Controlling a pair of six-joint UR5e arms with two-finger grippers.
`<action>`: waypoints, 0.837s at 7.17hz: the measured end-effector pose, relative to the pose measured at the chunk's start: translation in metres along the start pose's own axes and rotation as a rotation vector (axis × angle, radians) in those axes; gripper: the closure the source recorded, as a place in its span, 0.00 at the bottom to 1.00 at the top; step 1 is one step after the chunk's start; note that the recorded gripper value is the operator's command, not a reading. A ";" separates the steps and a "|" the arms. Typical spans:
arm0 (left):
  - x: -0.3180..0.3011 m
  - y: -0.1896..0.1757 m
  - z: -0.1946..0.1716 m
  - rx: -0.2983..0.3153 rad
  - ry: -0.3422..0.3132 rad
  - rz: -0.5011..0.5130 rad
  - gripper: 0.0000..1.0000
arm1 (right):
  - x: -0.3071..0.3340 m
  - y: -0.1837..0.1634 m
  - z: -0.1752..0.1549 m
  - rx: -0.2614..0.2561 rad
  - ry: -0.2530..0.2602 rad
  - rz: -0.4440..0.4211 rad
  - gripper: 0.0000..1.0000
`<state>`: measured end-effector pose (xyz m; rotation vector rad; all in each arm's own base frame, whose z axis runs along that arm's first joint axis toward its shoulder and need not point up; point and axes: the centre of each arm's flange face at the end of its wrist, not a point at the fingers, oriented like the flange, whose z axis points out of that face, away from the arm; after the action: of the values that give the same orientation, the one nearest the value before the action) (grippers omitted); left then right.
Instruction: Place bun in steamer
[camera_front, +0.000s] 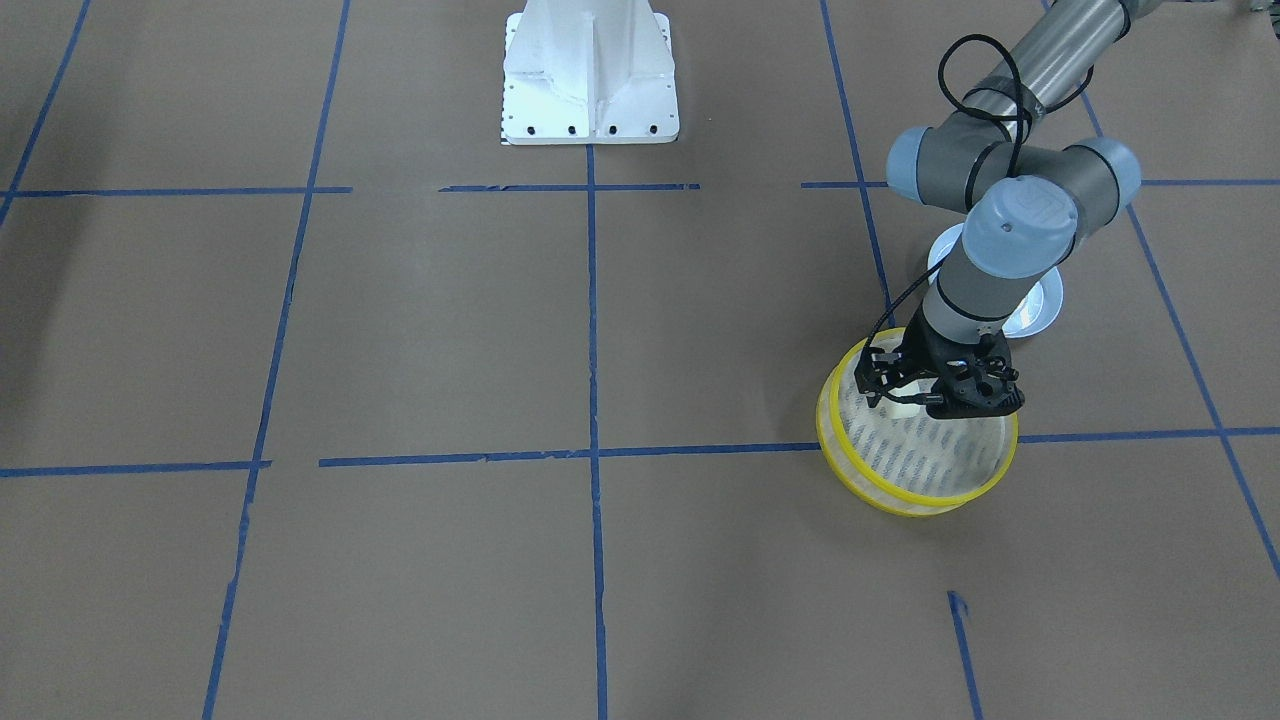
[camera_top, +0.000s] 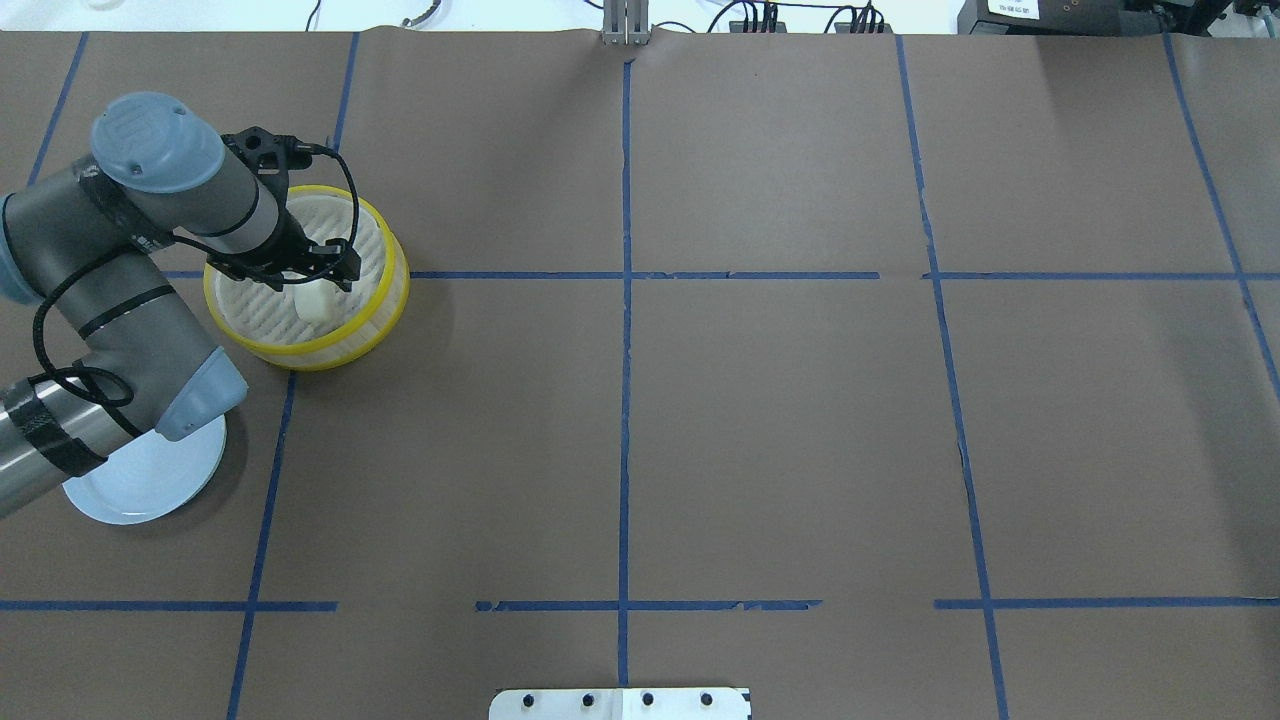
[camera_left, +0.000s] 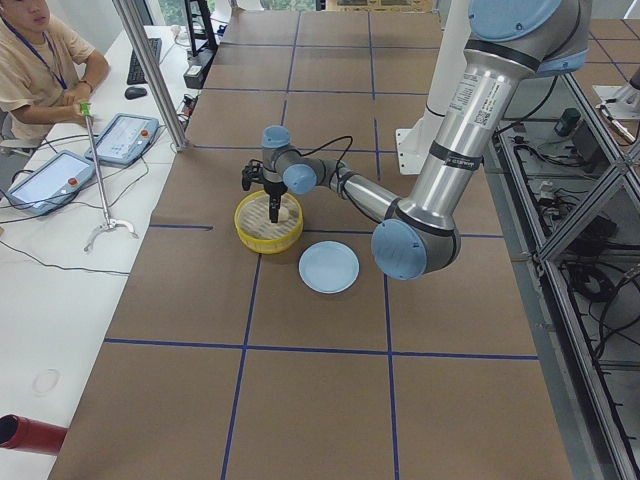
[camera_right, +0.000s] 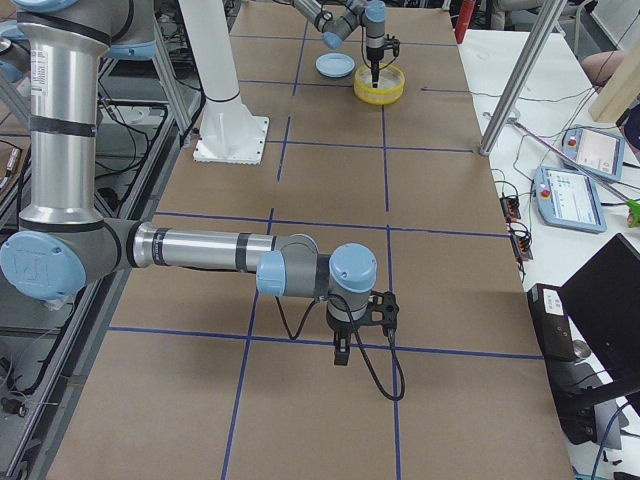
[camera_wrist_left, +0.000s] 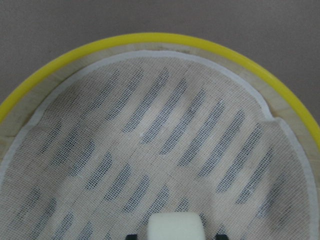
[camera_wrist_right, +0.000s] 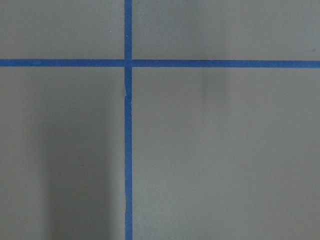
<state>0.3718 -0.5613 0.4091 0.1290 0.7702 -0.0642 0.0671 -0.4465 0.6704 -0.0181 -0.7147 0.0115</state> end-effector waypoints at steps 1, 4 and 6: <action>-0.015 -0.017 -0.022 0.021 0.016 0.011 0.17 | 0.000 0.000 0.000 0.000 0.000 0.000 0.00; -0.142 -0.060 -0.097 0.036 0.079 0.161 0.17 | 0.000 0.000 0.000 0.000 0.000 0.000 0.00; -0.257 -0.054 -0.126 0.048 0.068 0.213 0.17 | 0.000 0.000 0.000 0.000 0.000 0.000 0.00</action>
<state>0.0955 -0.5949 0.4940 0.2592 0.8190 0.1244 0.0672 -0.4467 0.6702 -0.0178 -0.7147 0.0114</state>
